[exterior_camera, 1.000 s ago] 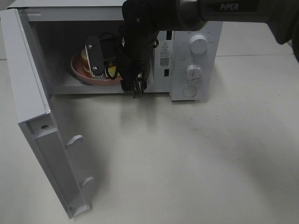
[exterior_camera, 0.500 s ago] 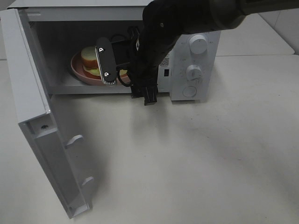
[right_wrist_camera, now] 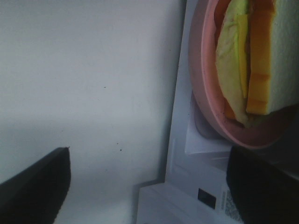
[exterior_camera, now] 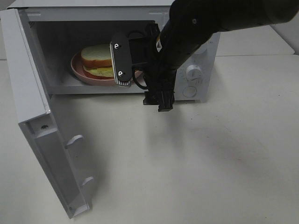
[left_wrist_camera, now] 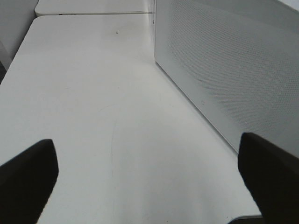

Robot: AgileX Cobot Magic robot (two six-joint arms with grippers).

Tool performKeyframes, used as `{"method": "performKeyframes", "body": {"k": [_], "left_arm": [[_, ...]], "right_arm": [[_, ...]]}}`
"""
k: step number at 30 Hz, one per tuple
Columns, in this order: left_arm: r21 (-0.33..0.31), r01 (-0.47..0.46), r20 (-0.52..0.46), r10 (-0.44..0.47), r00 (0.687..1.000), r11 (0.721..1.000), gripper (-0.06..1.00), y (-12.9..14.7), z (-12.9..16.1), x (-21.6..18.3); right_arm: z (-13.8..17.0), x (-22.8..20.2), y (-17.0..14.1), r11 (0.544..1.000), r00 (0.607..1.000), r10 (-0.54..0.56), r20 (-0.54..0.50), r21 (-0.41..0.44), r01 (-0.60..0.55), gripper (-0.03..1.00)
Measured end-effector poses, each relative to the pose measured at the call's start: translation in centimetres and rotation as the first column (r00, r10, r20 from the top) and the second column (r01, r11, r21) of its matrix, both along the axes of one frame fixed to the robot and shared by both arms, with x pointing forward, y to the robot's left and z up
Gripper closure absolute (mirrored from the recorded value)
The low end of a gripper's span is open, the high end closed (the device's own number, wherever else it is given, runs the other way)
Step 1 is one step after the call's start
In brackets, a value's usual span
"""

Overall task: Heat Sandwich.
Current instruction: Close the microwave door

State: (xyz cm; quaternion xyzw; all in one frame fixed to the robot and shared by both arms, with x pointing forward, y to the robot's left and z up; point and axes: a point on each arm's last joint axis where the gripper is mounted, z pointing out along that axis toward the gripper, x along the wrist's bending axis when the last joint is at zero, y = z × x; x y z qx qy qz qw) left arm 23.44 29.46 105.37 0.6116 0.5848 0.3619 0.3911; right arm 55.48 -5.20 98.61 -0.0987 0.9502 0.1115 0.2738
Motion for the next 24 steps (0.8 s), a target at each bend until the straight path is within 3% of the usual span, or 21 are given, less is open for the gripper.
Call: {"method": "performKeyframes", "body": {"k": [17,22,24], "left_arm": [[0.0,0.0,0.0,0.0,1.0,1.0,-0.05,0.0,0.0,0.0],[0.0,0.0,0.0,0.0,1.0,1.0,-0.05,0.0,0.0,0.0],[0.0,0.0,0.0,0.0,1.0,1.0,-0.05,0.0,0.0,0.0]], "right_arm": [[1.7,-5.0,-4.1,0.976,0.979,-0.186,-0.079,0.099,0.194,0.12],[2.0,-6.7,-5.6,0.948,0.949,-0.284,-0.139,0.105,0.299,0.13],[1.9,-7.8,-6.6,0.923,0.919,-0.351,-0.181,0.098,0.372,0.14]]}}
